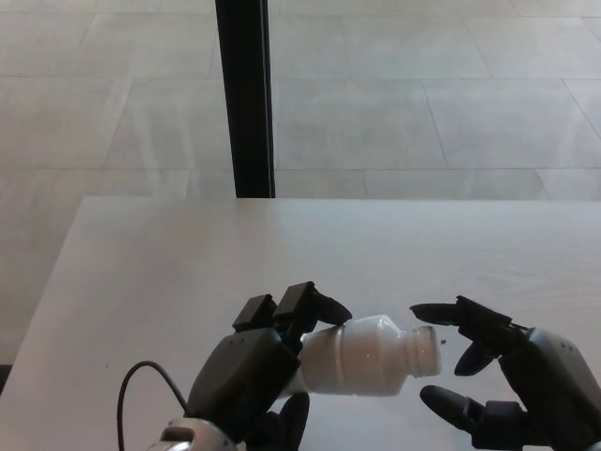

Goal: The robot uses its left hand to to lift the bottle kept on the middle of the desk and tilts it towards its right hand. It then uses its right hand to rotate its cap to open it and places the bottle and cap back on the desk

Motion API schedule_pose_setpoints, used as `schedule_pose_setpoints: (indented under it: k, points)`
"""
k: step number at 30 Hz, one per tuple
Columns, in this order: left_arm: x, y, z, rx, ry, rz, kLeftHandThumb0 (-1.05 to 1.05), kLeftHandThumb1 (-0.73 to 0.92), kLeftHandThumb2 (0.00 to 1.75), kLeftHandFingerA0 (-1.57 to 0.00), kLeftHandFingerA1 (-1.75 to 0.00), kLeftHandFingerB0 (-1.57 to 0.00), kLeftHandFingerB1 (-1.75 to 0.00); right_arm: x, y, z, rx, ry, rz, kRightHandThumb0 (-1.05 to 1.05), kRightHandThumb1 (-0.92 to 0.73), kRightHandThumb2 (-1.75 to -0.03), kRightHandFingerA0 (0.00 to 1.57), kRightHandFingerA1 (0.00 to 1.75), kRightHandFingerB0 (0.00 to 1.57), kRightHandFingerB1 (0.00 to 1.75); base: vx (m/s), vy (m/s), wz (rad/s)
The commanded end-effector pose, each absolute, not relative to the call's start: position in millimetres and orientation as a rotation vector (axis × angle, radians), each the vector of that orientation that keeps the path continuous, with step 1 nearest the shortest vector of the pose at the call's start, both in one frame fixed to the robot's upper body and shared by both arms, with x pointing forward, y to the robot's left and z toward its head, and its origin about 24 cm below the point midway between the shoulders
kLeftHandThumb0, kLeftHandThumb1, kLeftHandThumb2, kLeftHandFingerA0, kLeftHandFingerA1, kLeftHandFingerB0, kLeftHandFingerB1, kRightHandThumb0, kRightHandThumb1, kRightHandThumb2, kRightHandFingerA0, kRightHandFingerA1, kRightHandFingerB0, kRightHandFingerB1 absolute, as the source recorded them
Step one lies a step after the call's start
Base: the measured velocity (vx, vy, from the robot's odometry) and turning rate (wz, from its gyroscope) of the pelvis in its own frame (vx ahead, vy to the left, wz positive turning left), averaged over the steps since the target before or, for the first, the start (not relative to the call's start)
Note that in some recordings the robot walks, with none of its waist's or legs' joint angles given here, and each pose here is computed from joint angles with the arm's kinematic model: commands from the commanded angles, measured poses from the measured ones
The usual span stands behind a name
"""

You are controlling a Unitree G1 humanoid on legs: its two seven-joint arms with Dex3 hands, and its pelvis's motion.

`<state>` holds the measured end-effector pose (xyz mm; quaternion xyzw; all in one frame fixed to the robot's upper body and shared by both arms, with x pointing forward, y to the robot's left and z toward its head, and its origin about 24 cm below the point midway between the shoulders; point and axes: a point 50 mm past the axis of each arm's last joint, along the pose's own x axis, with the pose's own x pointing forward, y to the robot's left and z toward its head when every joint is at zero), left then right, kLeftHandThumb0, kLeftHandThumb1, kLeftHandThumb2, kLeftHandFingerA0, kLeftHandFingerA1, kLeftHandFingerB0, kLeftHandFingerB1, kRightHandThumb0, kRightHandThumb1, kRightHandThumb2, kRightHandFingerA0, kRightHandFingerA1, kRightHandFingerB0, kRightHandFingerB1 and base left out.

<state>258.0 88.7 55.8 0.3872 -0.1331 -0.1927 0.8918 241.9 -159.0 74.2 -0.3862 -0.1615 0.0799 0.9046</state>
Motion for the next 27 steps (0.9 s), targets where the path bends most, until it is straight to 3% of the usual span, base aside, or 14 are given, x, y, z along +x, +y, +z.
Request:
schedule_pose_setpoints:
  k: [1,2,6,7,8,17,21,22,23,25,26,27]
  points:
    - [256.9,90.4,57.3,0.8,-0.304,-0.387,0.25,0.43,1.73,-1.19,-1.74,-1.12,-1.54,241.4,-163.8,72.8,-0.786,-0.333,0.155,-0.51,-0.64,-0.62,0.73,1.3,0.47,0.45,0.0,0.0,0.0]
    - [256.8,90.5,57.7,0.799,-0.305,-0.385,0.26,0.44,1.69,-1.21,-1.75,-1.13,-1.54,241.2,-163.8,72.1,-0.779,-0.33,0.159,-0.44,-0.66,-0.6,0.8,1.29,0.49,0.46,0.0,0.0,0.0]
    - [257.1,88.7,58.7,0.803,-0.315,-0.385,0.21,0.45,1.65,-1.22,-1.75,-1.12,-1.54,240.0,-164.9,70.2,-0.767,-0.33,0.163,-0.42,-0.67,-0.6,0.83,1.23,0.49,0.46,0.0,0.0,0.0]
    - [257.0,88.3,58.7,0.798,-0.313,-0.386,0.15,0.78,1.42,-1.26,-1.34,-1.2,-1.27,239.8,-165.2,69.6,-0.768,-0.329,0.16,-0.42,-0.68,-0.6,0.84,1.22,0.49,0.46,0.0,0.0,0.0]
    - [257.3,88.7,58.6,0.801,-0.319,-0.384,0.22,0.45,1.67,-1.2,-1.75,-1.12,-1.54,239.7,-165.0,69.1,-0.769,-0.329,0.16,-0.41,-0.68,-0.6,0.85,1.21,0.49,0.46,0.0,0.0,0.0]
    - [259.0,89.5,61.0,0.792,-0.318,-0.377,0.22,0.45,1.67,-1.19,-1.75,-1.11,-1.54,239.2,-168.4,64.0,-0.791,-0.321,0.168,-0.37,-0.72,-0.62,0.87,1.18,0.47,0.47,0.0,0.0,0.0]
    - [258.7,89.5,60.6,0.796,-0.316,-0.379,0.25,0.44,1.69,-1.2,-1.75,-1.12,-1.54,239.8,-168.8,64.3,-0.784,-0.332,0.171,-0.35,-0.76,-0.63,0.88,1.28,0.49,0.47,0.0,0.0,0.0]
    - [258.7,89.3,59.7,0.794,-0.317,-0.379,0.16,0.77,1.43,-1.27,-1.35,-1.2,-1.28,240.4,-168.2,65.6,-0.779,-0.343,0.169,-0.36,-0.76,-0.65,0.91,1.31,0.5,0.49,0.0,0.0,0.0]
    - [258.7,89.2,59.2,0.794,-0.313,-0.38,0.17,0.77,1.43,-1.27,-1.35,-1.2,-1.28,240.6,-167.9,66.5,-0.78,-0.348,0.168,-0.36,-0.76,-0.64,0.9,1.32,0.5,0.49,0.0,0.0,0.0]
    - [258.6,89.2,59.1,0.791,-0.313,-0.38,0.17,0.77,1.43,-1.27,-1.35,-1.2,-1.28,240.6,-167.6,67.0,-0.781,-0.35,0.168,-0.36,-0.76,-0.64,0.9,1.32,0.5,0.49,0.0,0.0,0.0]
    - [258.4,88.2,58.9,0.781,-0.317,-0.371,0.27,0.43,1.7,-1.2,-1.75,-1.12,-1.54,240.6,-166.7,68.6,-0.781,-0.359,0.168,-0.37,-0.76,-0.64,0.9,1.3,0.5,0.49,0.0,0.0,0.0]
    - [258.5,88.4,58.7,0.785,-0.323,-0.375,0.27,0.43,1.69,-1.19,-1.75,-1.12,-1.54,240.5,-166.1,69.5,-0.78,-0.363,0.17,-0.37,-0.75,-0.64,0.9,1.3,0.5,0.49,0.0,0.0,0.0]
